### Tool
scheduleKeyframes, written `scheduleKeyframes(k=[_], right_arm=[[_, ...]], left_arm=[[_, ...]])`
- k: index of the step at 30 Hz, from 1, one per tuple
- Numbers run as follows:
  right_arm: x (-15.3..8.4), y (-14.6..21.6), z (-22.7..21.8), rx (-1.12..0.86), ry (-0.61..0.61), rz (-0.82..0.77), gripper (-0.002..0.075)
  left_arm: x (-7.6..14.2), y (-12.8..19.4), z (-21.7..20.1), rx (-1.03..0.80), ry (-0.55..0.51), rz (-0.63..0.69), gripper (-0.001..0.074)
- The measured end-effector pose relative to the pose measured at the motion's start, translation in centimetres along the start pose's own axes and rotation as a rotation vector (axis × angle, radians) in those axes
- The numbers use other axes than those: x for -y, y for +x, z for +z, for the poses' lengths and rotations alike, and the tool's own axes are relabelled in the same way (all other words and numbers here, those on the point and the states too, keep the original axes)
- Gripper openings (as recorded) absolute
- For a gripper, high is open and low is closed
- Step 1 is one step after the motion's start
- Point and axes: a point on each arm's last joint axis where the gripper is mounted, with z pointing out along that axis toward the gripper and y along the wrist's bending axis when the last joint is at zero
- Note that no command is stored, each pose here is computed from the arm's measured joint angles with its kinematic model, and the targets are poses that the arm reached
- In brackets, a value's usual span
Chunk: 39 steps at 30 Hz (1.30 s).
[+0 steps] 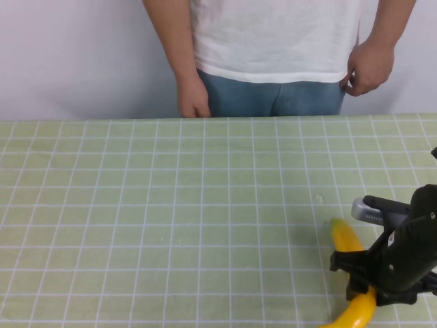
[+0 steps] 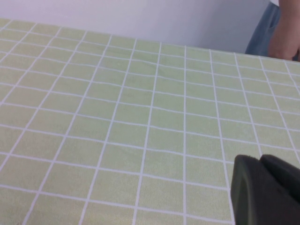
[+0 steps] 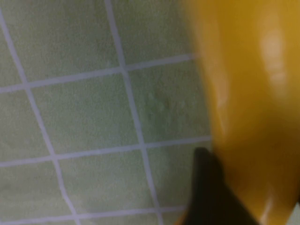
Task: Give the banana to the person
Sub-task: Pick up the banana, then hand the grabbed banana to the person
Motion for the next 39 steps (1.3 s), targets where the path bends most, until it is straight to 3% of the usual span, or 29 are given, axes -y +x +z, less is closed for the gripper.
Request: scheduleKeyframes(k=[3, 4, 8, 11, 19, 25, 31, 34, 39], right_arm=[[0.0, 0.0, -0.1, 0.002, -0.003, 0.001, 0.0009], [0.0, 0.0, -0.2, 0.003, -0.005, 0.003, -0.0008], [-0.2, 0.1, -1.5, 0.035, -0.025, -0.023, -0.0006], [-0.5, -0.2, -3.5, 0.085, -0.044, -0.14, -0.0006], [-2.9, -3.7, -12.8, 0.284, 0.02, -0.507, -0.0006], [-4.7, -6.3, -19.3, 0.497, 0.074, -0.682, -0.0006], [-6.8, -7.1, -23.0, 0.586, -0.084, -0.616, -0.0006], [-8.0, -7.3, -23.2, 0.552, -0.175, -0.626, -0.0006], [-9.3, -7.9, -21.5, 0.423, -0.218, -0.653, -0.0006]], left_arm=[[0.0, 0.0, 0.0, 0.0, 0.0, 0.0, -0.0003], [0.0, 0.0, 0.0, 0.0, 0.0, 0.0, -0.0003], [0.0, 0.0, 0.0, 0.0, 0.0, 0.0, -0.0003], [0.0, 0.0, 0.0, 0.0, 0.0, 0.0, -0.0003], [0.0, 0.0, 0.0, 0.0, 0.0, 0.0, -0.0003], [0.0, 0.0, 0.0, 0.0, 0.0, 0.0, -0.0003], [0.0, 0.0, 0.0, 0.0, 0.0, 0.0, -0.0003], [0.0, 0.0, 0.0, 0.0, 0.0, 0.0, -0.0003], [0.0, 0.0, 0.0, 0.0, 0.0, 0.0, -0.0003]])
